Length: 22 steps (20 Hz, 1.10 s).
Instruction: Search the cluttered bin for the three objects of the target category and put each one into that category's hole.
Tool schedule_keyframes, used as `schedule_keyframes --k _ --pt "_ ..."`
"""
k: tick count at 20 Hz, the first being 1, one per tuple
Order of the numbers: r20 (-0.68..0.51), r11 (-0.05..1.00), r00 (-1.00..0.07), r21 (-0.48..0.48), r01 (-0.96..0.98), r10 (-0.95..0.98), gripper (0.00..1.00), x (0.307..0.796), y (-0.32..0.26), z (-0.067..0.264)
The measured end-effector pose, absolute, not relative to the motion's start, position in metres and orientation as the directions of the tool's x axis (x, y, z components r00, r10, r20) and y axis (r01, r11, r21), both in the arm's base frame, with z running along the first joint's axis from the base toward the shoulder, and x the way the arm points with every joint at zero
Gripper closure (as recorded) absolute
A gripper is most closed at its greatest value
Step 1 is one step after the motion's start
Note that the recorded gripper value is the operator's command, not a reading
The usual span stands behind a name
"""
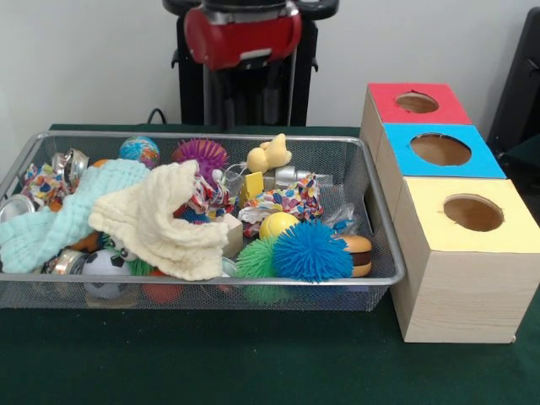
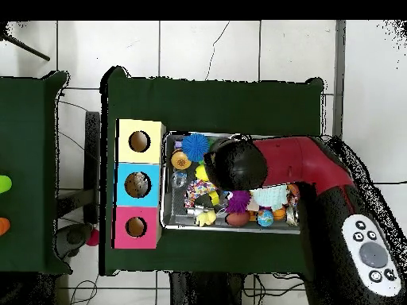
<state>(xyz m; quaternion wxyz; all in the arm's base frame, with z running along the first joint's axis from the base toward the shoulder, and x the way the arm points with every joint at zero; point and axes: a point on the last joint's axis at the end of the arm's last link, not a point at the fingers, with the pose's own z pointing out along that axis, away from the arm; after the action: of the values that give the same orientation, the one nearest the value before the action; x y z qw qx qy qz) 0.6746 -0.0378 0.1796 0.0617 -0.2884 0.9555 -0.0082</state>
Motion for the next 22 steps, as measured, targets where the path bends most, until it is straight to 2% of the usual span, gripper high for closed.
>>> schedule_keyframes --k 4,9,13,17,22 --pt "-0.123 0.834 -0.825 -0.049 -0.550 -0.551 0.00 0.676 -0.007 0.199" --pt "-0.089 0.820 -0.815 -0.064 -0.569 -0.573 0.00 0.666 0.013 0.195" --pt "-0.060 0.814 -0.813 -0.085 -0.574 -0.579 0.00 0.656 0.027 0.187" --pt "-0.046 0.813 -0.817 -0.142 -0.565 -0.575 0.00 0.641 0.048 0.166" --pt "-0.053 0.823 -0.827 -0.161 -0.545 -0.559 0.00 0.628 0.052 0.145"
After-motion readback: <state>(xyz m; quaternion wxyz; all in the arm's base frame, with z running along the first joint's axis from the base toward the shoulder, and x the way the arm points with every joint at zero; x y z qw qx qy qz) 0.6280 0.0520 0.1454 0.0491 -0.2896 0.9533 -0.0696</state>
